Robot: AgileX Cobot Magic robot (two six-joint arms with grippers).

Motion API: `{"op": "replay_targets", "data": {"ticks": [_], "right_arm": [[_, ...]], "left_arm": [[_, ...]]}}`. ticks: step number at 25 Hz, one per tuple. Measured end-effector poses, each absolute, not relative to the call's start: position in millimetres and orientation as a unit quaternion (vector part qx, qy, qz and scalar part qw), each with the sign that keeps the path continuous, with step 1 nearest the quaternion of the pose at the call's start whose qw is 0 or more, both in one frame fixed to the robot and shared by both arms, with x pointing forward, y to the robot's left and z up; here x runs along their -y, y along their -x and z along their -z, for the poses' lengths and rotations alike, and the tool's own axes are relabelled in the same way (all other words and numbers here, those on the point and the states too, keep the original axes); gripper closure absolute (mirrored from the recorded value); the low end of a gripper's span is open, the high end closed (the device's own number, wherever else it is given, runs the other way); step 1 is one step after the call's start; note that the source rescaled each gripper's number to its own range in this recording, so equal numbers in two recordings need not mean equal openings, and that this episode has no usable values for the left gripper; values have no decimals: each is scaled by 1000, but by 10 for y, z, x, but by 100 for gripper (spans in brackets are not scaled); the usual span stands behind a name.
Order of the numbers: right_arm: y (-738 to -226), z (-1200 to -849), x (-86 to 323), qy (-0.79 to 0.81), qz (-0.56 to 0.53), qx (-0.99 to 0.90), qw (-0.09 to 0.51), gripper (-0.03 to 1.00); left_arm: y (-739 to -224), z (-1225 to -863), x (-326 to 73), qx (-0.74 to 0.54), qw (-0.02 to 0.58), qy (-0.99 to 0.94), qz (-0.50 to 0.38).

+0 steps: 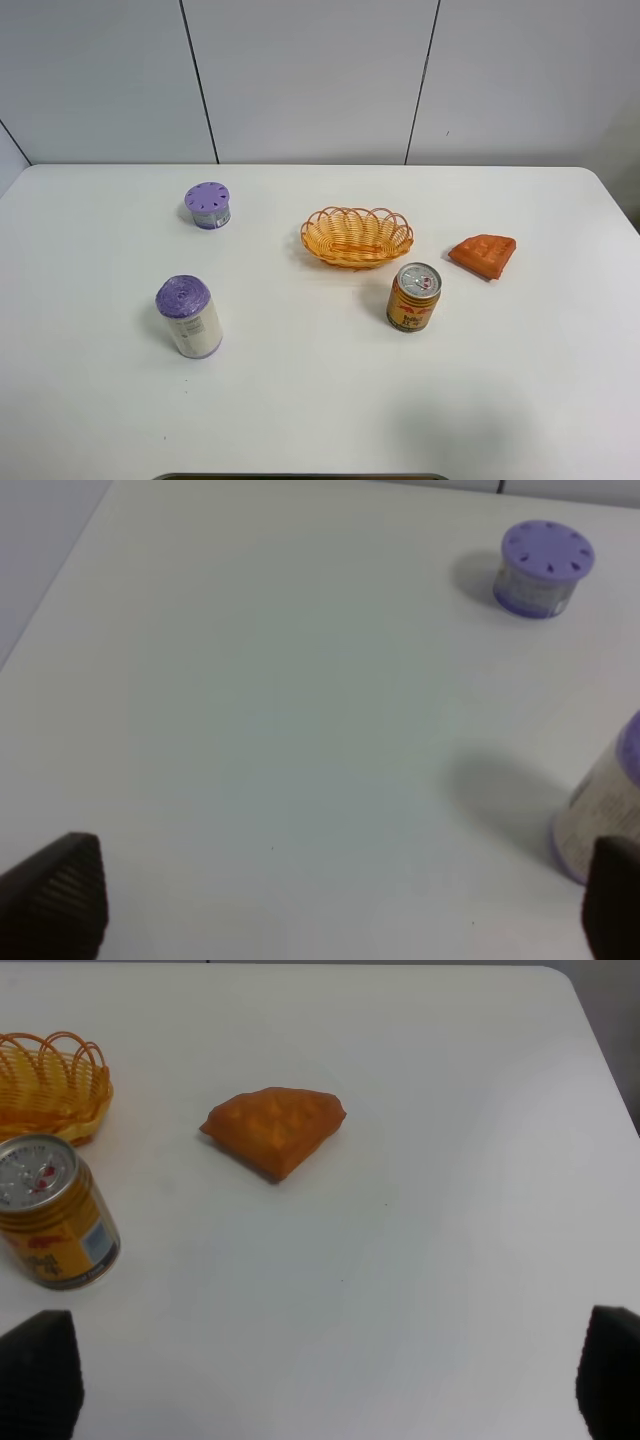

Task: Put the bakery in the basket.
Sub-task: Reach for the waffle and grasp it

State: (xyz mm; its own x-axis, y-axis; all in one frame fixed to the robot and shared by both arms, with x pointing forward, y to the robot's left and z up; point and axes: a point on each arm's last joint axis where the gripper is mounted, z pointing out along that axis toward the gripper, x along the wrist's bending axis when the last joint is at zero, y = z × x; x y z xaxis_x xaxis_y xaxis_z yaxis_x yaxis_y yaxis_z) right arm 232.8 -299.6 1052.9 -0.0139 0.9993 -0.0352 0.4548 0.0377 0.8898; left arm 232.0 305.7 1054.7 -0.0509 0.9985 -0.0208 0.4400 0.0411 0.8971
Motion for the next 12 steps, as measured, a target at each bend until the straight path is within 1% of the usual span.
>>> {"op": "replay_targets", "data": {"ticks": [4, 6, 12], "right_arm": [[-2321, -10555, 2996, -592, -362, -613, 378, -3], [-2346, -10628, 2996, -594, -359, -615, 375, -3], [-2600, -10796, 2994, -606, -319, -643, 342, -3]], "left_arm": [[-2320, -10547, -3057, -619, 370, -581, -377], [-2320, -10547, -3057, -619, 370, -581, -377], [-2320, -10547, -3057, -619, 370, -581, -377]]}}
